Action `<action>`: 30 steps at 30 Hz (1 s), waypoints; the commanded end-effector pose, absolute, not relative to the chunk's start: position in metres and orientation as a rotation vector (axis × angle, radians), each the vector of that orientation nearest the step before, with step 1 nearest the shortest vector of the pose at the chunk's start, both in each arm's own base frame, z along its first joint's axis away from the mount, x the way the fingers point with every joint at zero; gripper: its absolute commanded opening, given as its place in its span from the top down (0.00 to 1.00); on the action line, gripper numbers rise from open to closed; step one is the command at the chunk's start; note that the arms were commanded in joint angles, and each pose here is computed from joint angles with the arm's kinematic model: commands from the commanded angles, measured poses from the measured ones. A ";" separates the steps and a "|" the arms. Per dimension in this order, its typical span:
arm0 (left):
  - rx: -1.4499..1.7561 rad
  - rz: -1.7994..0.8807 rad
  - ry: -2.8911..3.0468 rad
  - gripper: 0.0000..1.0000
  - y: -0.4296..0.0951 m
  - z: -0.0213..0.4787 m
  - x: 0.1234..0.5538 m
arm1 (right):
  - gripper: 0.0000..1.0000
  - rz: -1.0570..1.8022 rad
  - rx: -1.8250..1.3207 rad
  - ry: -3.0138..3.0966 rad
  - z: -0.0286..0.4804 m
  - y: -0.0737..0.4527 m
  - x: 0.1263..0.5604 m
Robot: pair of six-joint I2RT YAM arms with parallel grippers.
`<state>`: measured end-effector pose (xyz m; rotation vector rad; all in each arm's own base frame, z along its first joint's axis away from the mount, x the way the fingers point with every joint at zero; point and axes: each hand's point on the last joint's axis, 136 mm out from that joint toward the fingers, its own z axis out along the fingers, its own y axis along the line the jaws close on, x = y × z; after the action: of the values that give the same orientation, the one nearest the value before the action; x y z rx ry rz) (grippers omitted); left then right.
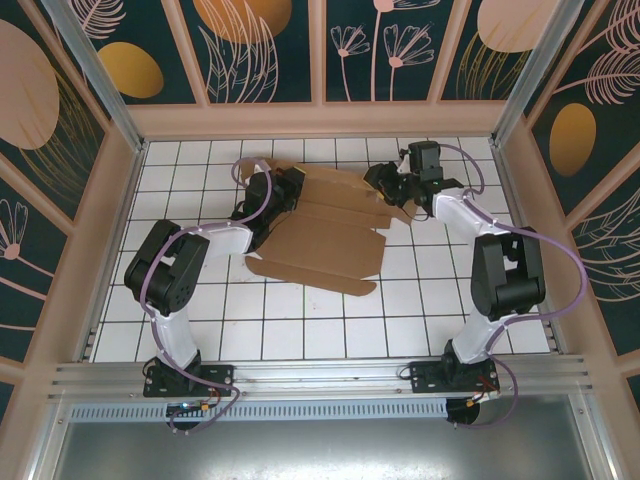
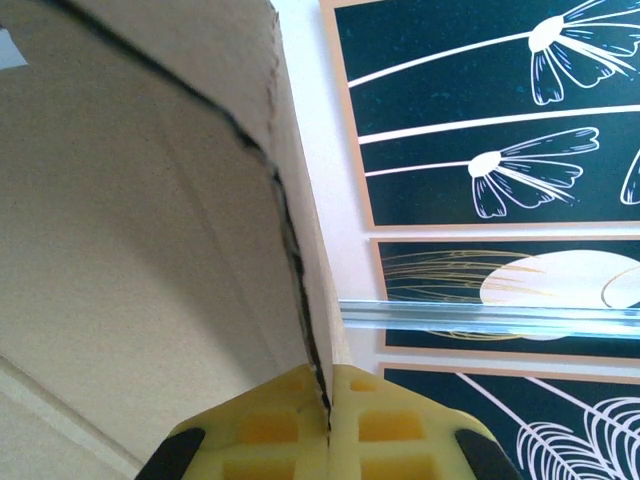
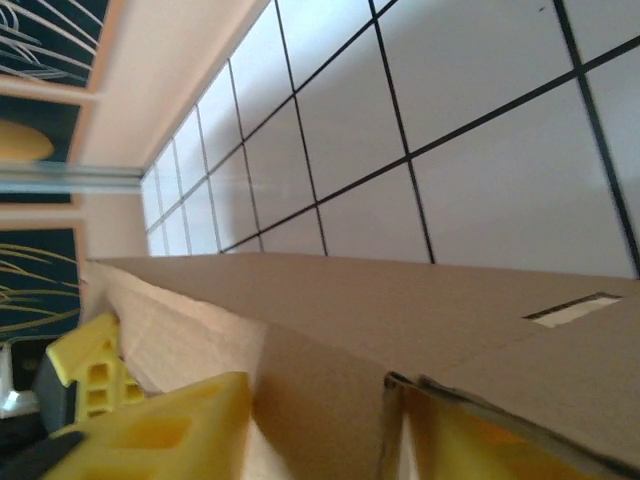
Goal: Fold the paper box
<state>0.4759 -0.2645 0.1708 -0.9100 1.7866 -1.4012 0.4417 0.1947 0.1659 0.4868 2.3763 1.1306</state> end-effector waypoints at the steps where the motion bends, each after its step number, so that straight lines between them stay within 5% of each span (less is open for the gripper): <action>1: -0.915 -1.395 1.810 1.00 -0.263 0.157 0.474 | 0.67 1.180 0.509 2.342 0.164 0.198 0.444; 4: -0.918 -1.392 1.806 1.00 -0.261 0.159 0.474 | 0.68 1.161 0.522 2.342 0.163 0.194 0.445; 8: -0.936 -1.348 1.806 1.00 -0.254 0.161 0.474 | 0.46 0.981 0.488 2.341 0.173 0.173 0.442; 11: -0.961 -1.277 1.818 1.00 -0.246 0.163 0.475 | 0.39 0.819 0.447 2.317 0.184 0.150 0.428; 15: -1.014 -1.160 1.847 1.00 -0.235 0.161 0.478 | 0.43 0.686 0.398 2.299 0.183 0.127 0.400; 22: -1.052 -1.099 1.871 1.00 -0.234 0.153 0.487 | 0.71 0.639 0.302 2.425 0.121 0.137 0.372; 25: -1.052 -1.123 1.874 1.00 -0.238 0.149 0.486 | 0.70 0.564 0.276 2.473 0.098 0.144 0.376; 30: -1.023 -1.184 1.857 1.00 -0.242 0.153 0.484 | 0.53 0.529 0.281 2.519 0.064 0.150 0.398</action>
<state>0.4860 -0.2438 0.1714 -1.0252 1.8171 -1.2108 0.3743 0.1507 0.0623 0.3044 2.5744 0.5754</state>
